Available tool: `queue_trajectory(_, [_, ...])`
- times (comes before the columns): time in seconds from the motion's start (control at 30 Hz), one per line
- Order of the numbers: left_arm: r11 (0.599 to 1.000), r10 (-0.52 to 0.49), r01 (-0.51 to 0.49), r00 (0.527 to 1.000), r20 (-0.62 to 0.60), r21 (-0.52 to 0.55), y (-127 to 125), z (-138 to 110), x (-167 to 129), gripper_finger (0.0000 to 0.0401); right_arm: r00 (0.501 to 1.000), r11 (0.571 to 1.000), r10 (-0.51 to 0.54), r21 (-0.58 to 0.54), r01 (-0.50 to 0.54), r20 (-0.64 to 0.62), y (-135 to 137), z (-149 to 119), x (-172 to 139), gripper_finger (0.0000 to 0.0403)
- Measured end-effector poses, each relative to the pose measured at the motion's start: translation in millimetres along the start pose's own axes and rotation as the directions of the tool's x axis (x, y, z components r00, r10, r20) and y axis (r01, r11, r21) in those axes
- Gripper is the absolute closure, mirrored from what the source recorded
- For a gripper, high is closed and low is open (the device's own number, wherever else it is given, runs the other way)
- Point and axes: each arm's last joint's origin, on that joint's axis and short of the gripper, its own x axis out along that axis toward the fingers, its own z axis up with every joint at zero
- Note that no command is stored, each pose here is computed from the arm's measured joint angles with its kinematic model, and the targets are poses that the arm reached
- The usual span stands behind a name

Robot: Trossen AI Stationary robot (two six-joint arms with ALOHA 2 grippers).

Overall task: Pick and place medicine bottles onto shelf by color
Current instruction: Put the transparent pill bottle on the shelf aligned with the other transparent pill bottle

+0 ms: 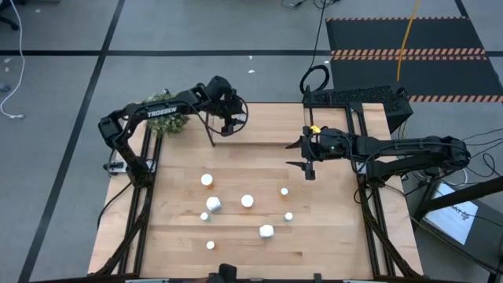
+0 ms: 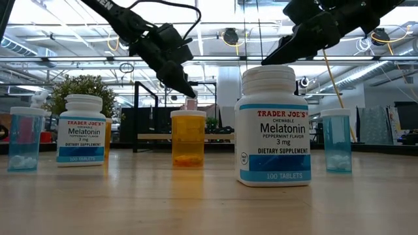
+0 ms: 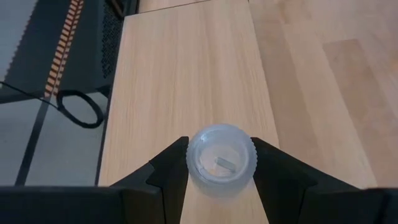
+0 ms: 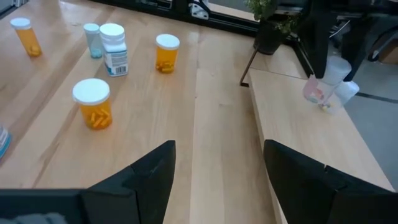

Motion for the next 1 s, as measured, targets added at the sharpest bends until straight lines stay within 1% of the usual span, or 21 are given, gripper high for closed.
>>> queue_trajectory(0.17, [1.0, 0.005, -0.005, 1.0, -0.002, -0.003, -3.2, -8.1, 5.1, 0.0235, 1.0, 1.0, 0.0, -0.002, 0.0, 0.0, 0.0, 0.0, 0.0, 0.0163])
queue_trajectory(0.3, [1.0, 0.022, -0.022, 1.0, 0.022, 0.005, -7.7, -17.0, 12.3, 0.0235, 1.0, 1.0, 0.0, -0.002, 0.0, 0.0, 0.1, 0.0, 0.0, 0.0163])
queue_trajectory(0.4, [1.0, 0.019, -0.019, 1.0, 0.014, 0.005, -10.1, -19.5, 14.4, 0.0235, 1.0, 1.0, 0.0, -0.001, 0.0, 0.002, 0.0, 0.2, 0.0, 0.0163])
queue_trajectory(0.57, [0.999, 0.05, -0.05, 0.998, -0.031, 0.023, -11.6, -26.1, 16.1, 0.0235, 1.0, 1.0, -0.003, -0.008, 0.003, 0.011, -0.3, 1.1, 0.0, 0.0163])
queue_trajectory(0.77, [0.999, 0.042, -0.041, 0.998, -0.04, 0.028, -14.9, -32.0, 18.8, 0.0235, 1.0, 1.0, -0.006, -0.012, 0.006, 0.023, -0.5, 2.2, 0.0, 0.0163])
queue_trajectory(0.9, [0.998, 0.053, -0.053, 0.998, -0.028, 0.022, -15.1, -34.4, 20.0, 0.0235, 1.0, 1.0, -0.008, -0.019, 0.008, 0.031, -0.7, 3.0, 0.0, 0.0163])
queue_trajectory(1.0, [0.998, 0.07, -0.07, 0.996, -0.047, 0.009, -13.1, -36.7, 19.0, 0.0235, 0.999, 1.0, -0.01, -0.02, 0.011, 0.04, -1.0, 3.9, -0.1, 0.0163])
